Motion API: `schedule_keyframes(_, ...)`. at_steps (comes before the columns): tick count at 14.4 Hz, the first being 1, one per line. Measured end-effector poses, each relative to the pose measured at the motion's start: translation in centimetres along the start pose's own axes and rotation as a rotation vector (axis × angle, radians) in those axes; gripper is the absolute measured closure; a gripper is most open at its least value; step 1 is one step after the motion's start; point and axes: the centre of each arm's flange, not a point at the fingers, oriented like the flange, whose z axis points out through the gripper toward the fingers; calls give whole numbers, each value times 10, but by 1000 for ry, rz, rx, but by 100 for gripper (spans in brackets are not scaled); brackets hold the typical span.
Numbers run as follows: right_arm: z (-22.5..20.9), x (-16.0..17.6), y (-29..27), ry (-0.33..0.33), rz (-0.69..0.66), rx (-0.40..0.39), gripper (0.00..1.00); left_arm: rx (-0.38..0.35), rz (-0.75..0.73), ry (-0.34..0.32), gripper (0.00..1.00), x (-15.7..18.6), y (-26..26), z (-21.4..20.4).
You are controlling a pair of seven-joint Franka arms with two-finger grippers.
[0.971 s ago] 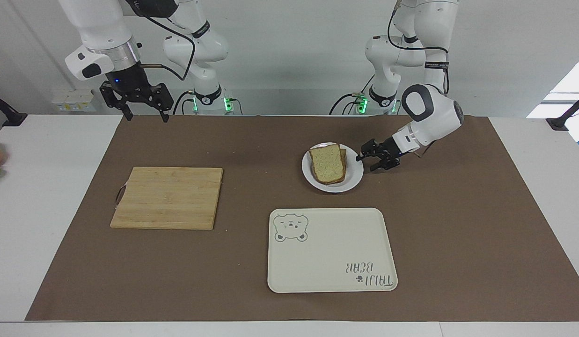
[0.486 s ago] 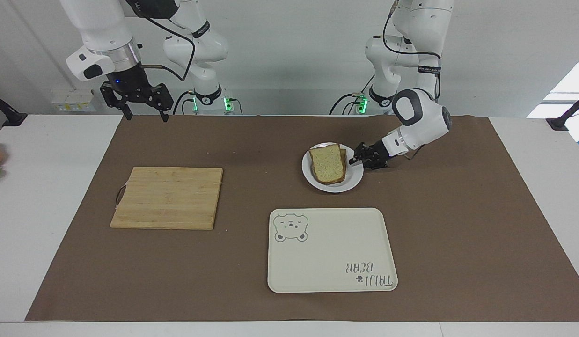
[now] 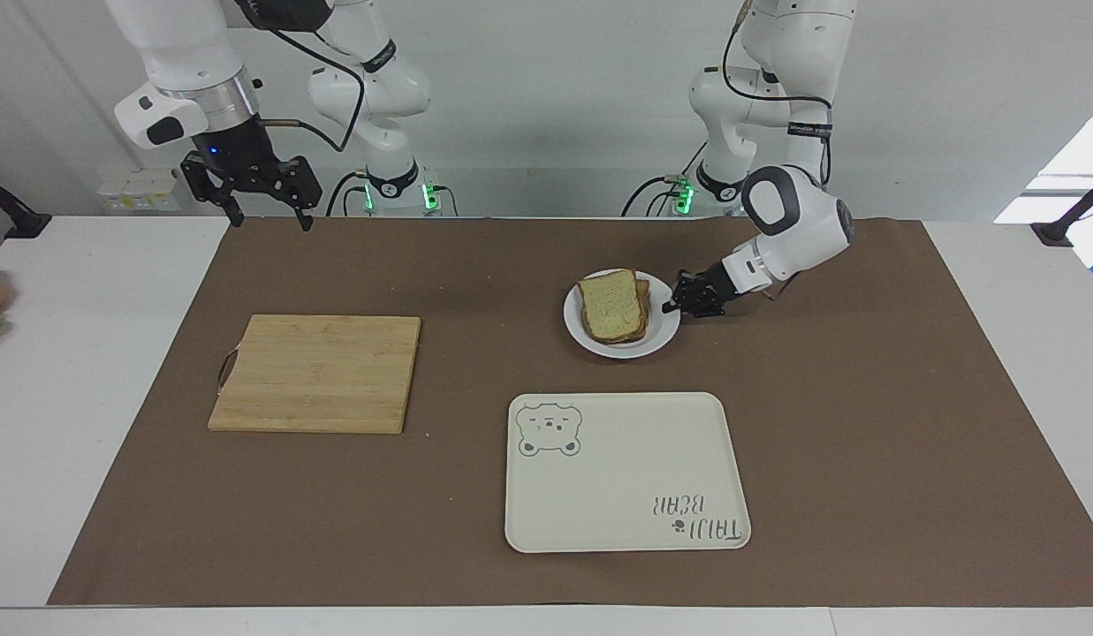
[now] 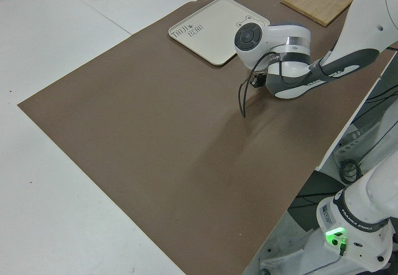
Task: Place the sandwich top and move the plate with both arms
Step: 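Grip the plate rim with the left gripper, then slide the plate with the left gripper onto the bear tray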
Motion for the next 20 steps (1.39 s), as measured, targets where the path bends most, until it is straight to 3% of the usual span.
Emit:
schedule_keyframes(4,0,1,-1,0,-1,0,0,-69,-45,-1,92,-1,-3,-5)
schedule_keyframes(10,0,1,-1,1,-1,0,0,-211,-85,4,95,23,-18,-48)
schedule_keyframes(15,0,1,-1,1,-1,0,0,-290,-62,38,95,79,0,-70)
schedule_keyframes(20,-1,1,-1,1,-1,0,0,-304,-107,43,95,145,15,-87)
